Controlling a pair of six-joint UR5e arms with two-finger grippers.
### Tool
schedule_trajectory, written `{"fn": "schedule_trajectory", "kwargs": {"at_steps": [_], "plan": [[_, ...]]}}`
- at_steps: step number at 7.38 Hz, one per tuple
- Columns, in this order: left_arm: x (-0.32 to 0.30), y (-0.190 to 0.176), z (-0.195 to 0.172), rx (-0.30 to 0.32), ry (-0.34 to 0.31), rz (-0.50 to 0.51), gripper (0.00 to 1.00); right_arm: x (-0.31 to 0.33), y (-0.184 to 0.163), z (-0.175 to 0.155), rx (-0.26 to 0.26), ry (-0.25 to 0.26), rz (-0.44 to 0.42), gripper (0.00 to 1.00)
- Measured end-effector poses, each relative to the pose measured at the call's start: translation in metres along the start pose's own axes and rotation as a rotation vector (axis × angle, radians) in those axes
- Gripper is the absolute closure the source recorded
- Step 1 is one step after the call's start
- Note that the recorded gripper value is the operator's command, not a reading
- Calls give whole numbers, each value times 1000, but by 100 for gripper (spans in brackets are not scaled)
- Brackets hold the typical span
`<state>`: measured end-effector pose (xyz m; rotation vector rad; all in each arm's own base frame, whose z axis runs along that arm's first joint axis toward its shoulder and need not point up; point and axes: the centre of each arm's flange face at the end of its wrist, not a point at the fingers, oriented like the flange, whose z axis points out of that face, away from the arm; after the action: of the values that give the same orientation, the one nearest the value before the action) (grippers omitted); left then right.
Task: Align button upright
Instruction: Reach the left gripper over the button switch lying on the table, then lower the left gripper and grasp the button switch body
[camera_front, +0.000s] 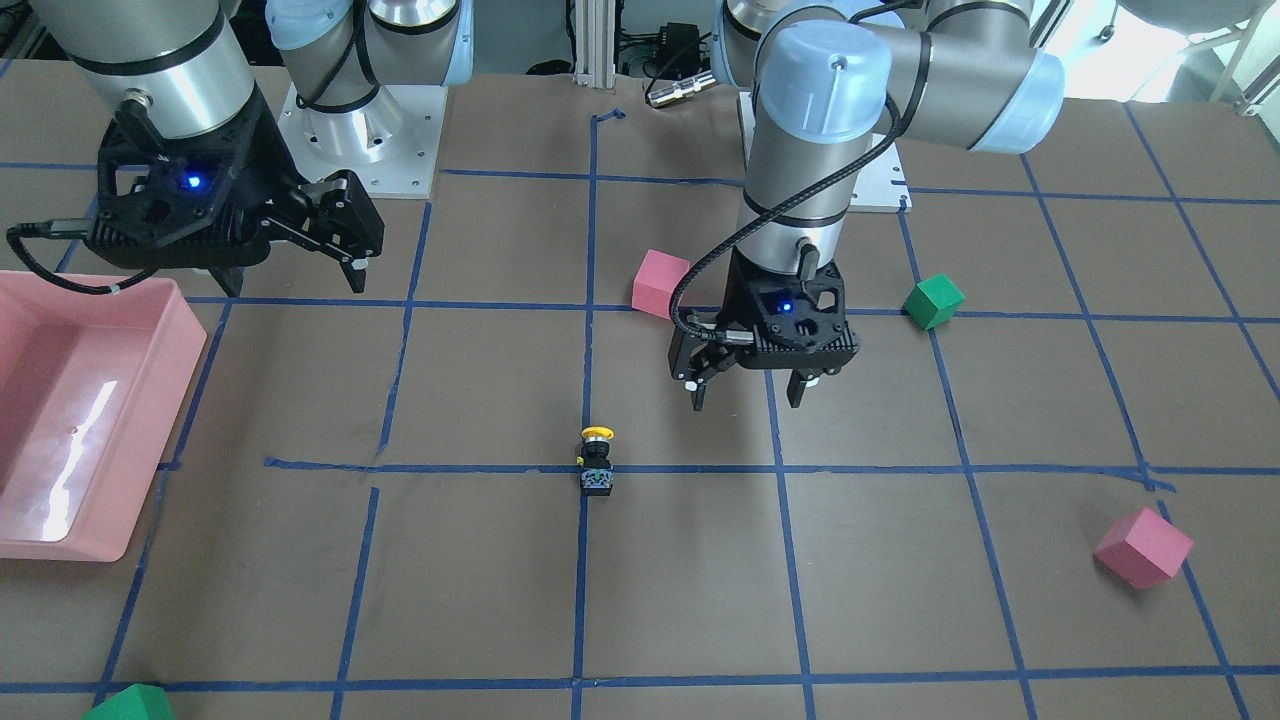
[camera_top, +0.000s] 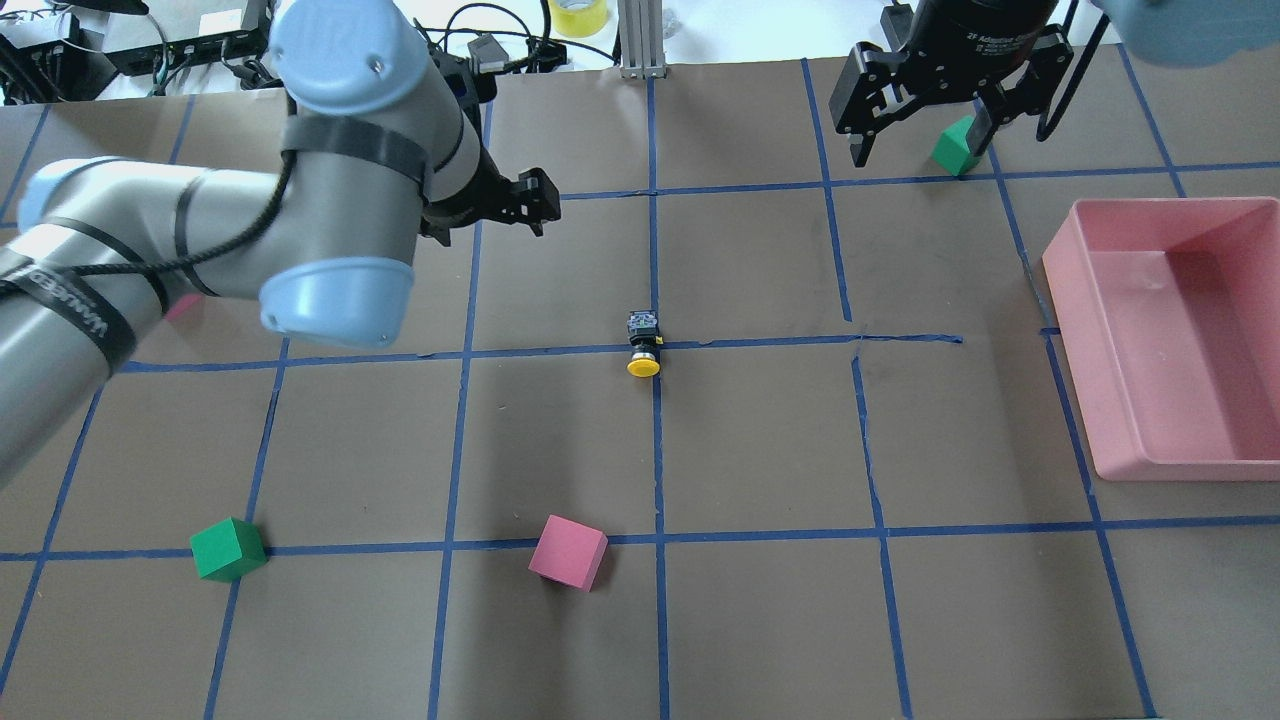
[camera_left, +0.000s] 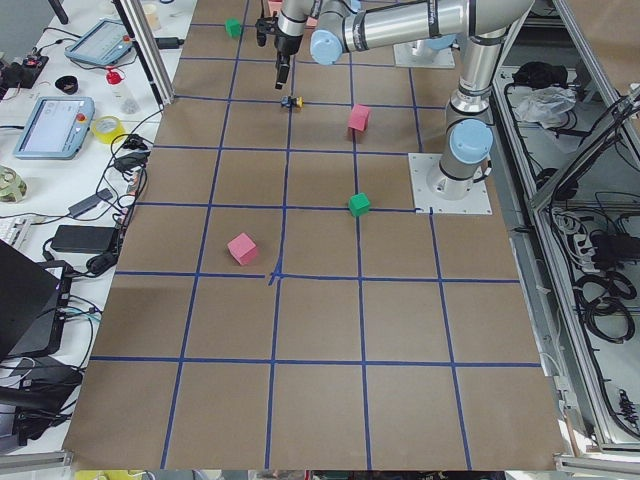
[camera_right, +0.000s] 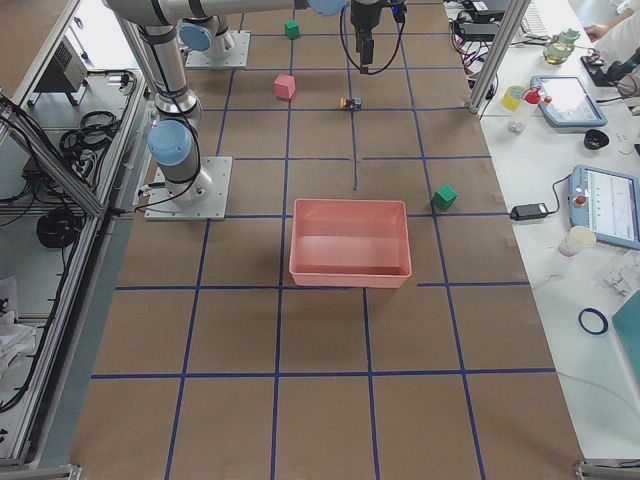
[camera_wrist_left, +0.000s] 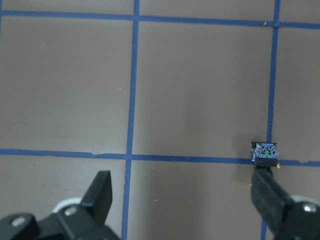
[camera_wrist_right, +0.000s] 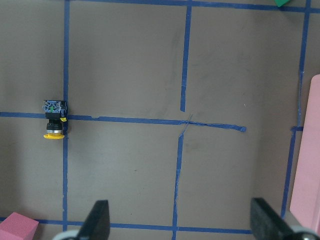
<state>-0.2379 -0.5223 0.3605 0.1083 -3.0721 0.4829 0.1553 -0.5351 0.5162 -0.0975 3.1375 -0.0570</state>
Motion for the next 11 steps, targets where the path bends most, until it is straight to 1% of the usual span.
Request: {"fn": "schedule_trajectory", "kwargs": {"at_steps": [1,3,4,5,6,8,9,11], "plan": [[21,19,26,39,0,10,0,0,0,1,-1,0,0,0],[61,58,72,129,-31,14,0,0,0,1,-2,0,-1,0],[76,78,93,175,-21,1,0,0,0,1,-2,-1,0,0],[83,97,112,222,-6,-6,5,0,0,1,-2,0,0,0],[87,115,129,259,-3,-3,5,0,0,1,-2,0,1,0],[101,142,153,330,-5,15,5,0,0,2,-4,0,1,0],[106,151,161,349,4,21,12,0,0,2,-4,1,1,0],[107,160,169,371,16,25,13,0,0,2,-5,0,1,0]]}}
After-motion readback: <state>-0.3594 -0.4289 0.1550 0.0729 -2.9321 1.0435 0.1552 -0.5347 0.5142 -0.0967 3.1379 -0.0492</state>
